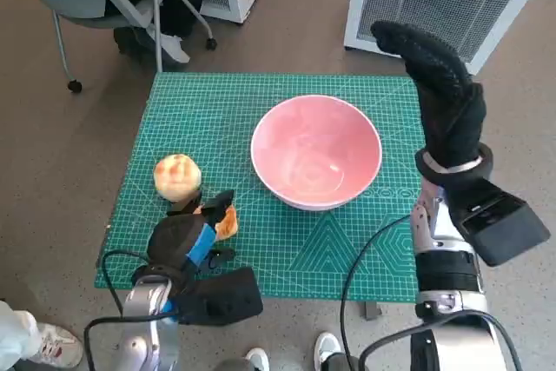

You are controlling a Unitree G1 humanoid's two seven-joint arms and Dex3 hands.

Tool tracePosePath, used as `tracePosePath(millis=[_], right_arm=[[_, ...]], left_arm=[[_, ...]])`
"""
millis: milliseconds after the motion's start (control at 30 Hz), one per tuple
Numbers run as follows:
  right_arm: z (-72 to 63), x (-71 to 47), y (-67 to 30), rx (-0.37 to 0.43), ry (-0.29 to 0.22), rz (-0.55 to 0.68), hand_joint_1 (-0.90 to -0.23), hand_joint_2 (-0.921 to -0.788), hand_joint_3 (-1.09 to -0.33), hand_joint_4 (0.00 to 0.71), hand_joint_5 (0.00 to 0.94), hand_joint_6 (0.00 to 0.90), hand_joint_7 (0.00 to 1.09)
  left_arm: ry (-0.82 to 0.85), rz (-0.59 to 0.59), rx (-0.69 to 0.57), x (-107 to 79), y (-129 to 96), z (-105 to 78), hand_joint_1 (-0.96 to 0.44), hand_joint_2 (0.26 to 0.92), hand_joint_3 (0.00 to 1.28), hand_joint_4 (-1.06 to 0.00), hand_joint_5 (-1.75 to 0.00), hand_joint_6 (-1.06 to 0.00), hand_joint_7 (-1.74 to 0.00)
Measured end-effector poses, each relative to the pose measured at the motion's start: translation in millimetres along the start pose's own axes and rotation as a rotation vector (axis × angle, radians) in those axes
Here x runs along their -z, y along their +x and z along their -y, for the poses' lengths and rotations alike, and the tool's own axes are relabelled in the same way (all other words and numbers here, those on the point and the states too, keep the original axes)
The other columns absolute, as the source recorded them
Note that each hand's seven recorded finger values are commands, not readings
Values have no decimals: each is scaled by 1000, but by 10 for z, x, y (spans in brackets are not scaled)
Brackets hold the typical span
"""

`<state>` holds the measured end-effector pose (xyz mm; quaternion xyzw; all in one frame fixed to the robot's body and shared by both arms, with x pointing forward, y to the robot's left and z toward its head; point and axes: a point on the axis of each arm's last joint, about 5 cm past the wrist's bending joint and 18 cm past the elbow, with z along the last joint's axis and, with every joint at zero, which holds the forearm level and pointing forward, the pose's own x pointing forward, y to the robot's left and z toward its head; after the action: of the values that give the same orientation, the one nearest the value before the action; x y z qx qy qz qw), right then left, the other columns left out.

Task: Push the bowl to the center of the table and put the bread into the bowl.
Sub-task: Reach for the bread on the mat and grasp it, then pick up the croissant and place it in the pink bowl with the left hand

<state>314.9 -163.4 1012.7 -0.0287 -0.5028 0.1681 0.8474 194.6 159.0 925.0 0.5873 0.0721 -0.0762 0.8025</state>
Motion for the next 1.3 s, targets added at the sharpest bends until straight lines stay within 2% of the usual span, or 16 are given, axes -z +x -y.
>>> tracePosePath(millis=[33,67,133,267,433,967,1167,1300], right_arm=[[-2,0,-1,-3,1,0,-596,-921,-808,267,12,-1,708],[-3,1,-2,-4,1,0,-594,-921,-808,266,12,-1,706],[-5,1,-4,-7,2,0,-593,-921,-808,265,12,-1,703],[-4,0,-5,-10,4,1,-592,-921,-808,264,12,-1,699],[-7,2,-6,-11,11,4,-588,-921,-806,264,12,-1,696],[-18,8,-13,-16,30,10,-577,-921,-798,263,13,-1,695],[-20,5,-21,-14,32,10,-573,-921,-800,260,12,-1,693],[-23,5,-25,-13,37,9,-575,-921,-799,259,12,-1,693]], left_arm=[[-4,3,-2,4,9,1,46,909,76,-526,-1106,-462,-686],[-6,6,-5,6,16,0,27,913,103,-548,-1229,-501,-820],[-12,12,-8,10,26,-7,12,910,127,-582,-1320,-547,-927],[-19,21,-5,13,29,-13,1,889,152,-652,-1332,-599,-1024],[-22,32,-7,17,37,-29,0,878,161,-688,-1286,-600,-1088],[11,58,-54,77,75,-62,0,880,176,-666,-1302,-584,-1121],[4,58,-86,96,73,-127,0,881,174,-669,-1282,-578,-1141],[-13,87,-134,51,49,-235,0,881,173,-679,-1234,-566,-1189]])
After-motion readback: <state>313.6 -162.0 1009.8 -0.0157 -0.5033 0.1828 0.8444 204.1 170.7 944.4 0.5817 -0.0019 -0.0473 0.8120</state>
